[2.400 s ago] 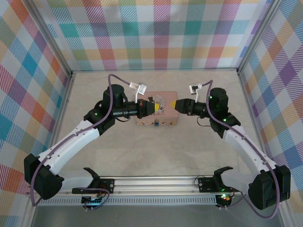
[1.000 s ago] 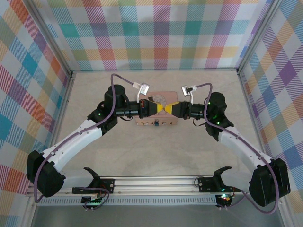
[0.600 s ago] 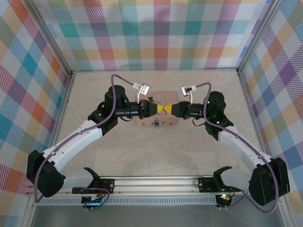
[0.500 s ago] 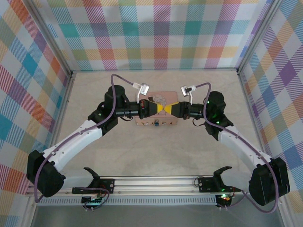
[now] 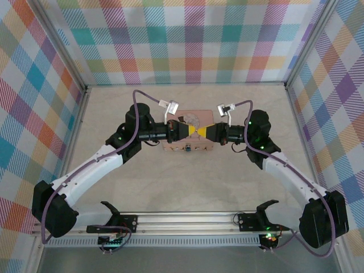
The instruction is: Unlock a padlock with a key
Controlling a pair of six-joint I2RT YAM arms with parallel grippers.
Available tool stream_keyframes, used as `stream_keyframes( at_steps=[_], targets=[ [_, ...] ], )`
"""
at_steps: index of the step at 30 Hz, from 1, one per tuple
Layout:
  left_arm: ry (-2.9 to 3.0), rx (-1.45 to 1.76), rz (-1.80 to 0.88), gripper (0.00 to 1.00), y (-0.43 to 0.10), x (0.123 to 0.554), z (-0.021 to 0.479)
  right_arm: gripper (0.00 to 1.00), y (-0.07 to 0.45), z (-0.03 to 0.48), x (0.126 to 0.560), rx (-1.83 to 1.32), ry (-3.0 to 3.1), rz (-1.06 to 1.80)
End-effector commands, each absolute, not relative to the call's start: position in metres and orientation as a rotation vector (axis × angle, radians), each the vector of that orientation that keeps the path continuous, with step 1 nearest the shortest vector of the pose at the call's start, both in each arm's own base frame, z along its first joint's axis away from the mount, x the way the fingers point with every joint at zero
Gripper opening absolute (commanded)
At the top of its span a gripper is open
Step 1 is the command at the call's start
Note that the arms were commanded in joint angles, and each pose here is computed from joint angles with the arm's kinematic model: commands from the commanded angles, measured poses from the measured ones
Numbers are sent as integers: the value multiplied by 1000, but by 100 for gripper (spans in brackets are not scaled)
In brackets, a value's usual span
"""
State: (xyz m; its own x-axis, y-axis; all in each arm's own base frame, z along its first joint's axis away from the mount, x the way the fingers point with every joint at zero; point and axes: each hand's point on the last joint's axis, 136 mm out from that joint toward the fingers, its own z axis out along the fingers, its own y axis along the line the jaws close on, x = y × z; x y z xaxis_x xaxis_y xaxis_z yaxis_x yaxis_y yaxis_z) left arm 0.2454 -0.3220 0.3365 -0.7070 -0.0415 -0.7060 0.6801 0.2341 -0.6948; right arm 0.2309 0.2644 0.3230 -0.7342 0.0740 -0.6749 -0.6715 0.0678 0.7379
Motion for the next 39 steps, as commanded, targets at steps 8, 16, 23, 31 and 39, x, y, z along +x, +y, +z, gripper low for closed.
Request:
stream_keyframes(
  at_steps=[8, 16, 23, 31, 39],
  targets=[
    [1857, 483, -1449, 39, -307, 258, 347, 0, 260, 338, 223, -639, 1738, 1645],
    [1968, 186, -1178, 62, -256, 287, 312, 0, 233, 329, 253, -464, 1837, 1405],
    [2150, -18, -868, 72, -217, 306, 250, 0, 187, 293, 306, -217, 2027, 899],
    [2258, -144, -598, 86, -190, 334, 193, 0, 129, 239, 355, -2, 2178, 385],
    [2266, -212, -573, 93, -188, 365, 171, 0, 117, 203, 416, 76, 2233, 255]
  ],
)
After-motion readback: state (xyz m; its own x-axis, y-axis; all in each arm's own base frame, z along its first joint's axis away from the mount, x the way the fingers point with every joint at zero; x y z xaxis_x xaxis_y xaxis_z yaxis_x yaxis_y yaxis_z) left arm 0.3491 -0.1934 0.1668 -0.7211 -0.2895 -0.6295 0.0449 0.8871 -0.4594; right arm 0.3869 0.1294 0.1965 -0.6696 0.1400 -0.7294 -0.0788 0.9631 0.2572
